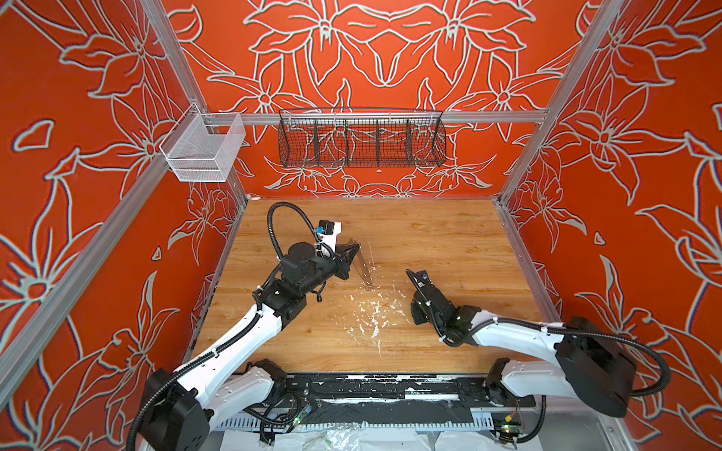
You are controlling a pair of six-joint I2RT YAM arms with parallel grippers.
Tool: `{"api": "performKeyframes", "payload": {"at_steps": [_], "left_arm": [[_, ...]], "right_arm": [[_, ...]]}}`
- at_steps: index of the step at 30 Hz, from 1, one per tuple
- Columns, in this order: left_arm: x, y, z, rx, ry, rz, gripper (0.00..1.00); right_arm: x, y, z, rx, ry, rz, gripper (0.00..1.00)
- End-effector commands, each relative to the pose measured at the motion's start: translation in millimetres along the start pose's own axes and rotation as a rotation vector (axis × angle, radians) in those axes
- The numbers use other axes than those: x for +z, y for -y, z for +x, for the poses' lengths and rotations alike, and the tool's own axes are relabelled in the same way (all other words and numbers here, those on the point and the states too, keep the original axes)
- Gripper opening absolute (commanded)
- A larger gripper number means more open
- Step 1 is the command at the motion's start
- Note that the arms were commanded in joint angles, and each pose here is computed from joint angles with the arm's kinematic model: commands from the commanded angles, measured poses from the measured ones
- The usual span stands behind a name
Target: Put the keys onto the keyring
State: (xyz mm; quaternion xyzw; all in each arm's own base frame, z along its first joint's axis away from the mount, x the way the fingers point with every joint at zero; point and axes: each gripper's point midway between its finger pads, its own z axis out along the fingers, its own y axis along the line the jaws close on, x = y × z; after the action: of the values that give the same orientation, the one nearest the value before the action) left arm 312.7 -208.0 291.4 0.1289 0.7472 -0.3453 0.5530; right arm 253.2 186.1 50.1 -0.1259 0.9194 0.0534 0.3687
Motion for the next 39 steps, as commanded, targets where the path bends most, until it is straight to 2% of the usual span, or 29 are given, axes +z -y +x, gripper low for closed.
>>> {"api": "performKeyframes", "payload": {"at_steps": [1, 7, 13, 22, 25, 31, 39], "left_arm": [[-6.4, 5.7, -20.5, 0.023, 0.078, 0.010, 0.00], [-7.2, 6.7, -20.1, 0.030, 0.077, 0.014, 0.00], [-4.7, 8.0, -18.9, 0.028, 0.070, 0.027, 0.00], [-5.1, 7.9, -19.2, 0.031, 0.070, 0.024, 0.00], [-5.1, 7.9, -19.3, 0.031, 0.070, 0.025, 0.00], [-6.7, 8.9, -20.0, 0.032, 0.072, 0.027, 0.00], [-6.4, 9.3, -19.8, 0.029, 0.071, 0.030, 0.00]], "right_arm": [[-0.6, -5.4, 0.9, -0.080, -0.011, -0.006, 0.24], [0.5, 2.1, 9.6, -0.116, -0.009, 0.039, 0.24], [3.3, -3.7, 13.1, -0.118, -0.005, 0.004, 0.25], [14.5, 4.3, 16.9, -0.140, -0.034, 0.082, 0.22], [16.1, 9.2, 17.6, -0.135, -0.036, 0.116, 0.19], [13.9, 13.4, 14.0, -0.099, -0.019, 0.139, 0.00], [-0.4, 8.7, -2.2, -0.030, 0.023, 0.101, 0.00]]}}
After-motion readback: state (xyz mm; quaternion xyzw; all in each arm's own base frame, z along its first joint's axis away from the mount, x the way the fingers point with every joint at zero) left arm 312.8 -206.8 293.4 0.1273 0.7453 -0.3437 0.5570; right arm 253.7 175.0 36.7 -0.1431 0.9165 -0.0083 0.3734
